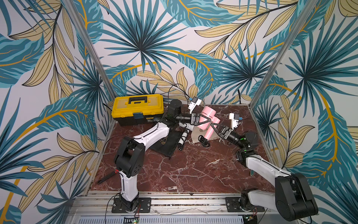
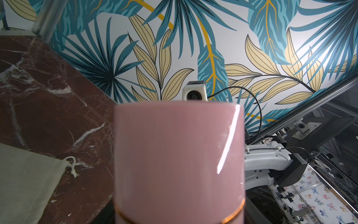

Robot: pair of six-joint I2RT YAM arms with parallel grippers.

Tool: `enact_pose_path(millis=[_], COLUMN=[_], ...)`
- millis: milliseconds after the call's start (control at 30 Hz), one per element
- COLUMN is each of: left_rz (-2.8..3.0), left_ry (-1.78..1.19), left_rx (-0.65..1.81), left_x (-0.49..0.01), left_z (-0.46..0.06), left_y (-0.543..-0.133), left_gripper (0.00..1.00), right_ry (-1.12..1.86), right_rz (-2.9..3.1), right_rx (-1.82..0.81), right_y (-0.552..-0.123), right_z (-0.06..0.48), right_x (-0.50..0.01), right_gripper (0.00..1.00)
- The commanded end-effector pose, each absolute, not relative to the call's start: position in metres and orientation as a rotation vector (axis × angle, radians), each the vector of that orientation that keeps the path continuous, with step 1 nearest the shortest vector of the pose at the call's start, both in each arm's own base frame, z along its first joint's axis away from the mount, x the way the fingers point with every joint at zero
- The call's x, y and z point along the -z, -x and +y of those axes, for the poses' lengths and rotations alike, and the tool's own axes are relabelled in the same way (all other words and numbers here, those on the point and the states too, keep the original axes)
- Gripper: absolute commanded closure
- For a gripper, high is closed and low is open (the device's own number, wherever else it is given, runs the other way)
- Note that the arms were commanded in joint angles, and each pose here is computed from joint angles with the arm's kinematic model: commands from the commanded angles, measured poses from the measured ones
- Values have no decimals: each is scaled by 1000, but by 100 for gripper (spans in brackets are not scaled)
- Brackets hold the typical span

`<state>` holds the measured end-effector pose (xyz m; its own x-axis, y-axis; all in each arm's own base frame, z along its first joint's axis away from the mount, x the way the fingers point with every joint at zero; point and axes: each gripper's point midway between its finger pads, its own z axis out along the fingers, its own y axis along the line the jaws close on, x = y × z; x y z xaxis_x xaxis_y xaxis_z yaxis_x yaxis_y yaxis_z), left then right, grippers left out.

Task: Pack away hair dryers
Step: Adjust the hair dryer.

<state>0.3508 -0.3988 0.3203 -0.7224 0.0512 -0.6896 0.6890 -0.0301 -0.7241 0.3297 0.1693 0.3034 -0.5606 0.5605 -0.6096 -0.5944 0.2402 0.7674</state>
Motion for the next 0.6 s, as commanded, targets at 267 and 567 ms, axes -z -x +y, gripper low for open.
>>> enact_pose_path(millis=[267,567], left_rz=[1765,1797], left_ry=[-603,-371], left_rx=[1658,1394], left_x=[-315,-305], left_z=[-384,-323], left_y=[-399,-459], left_gripper=[15,0], right_ry=[142,31], right_rz=[1614,1690], right_rx=[-1371,-1178], right_y=[-311,-304], right_z=[166,119], right_x=[-312,-315], right_gripper=[86,88])
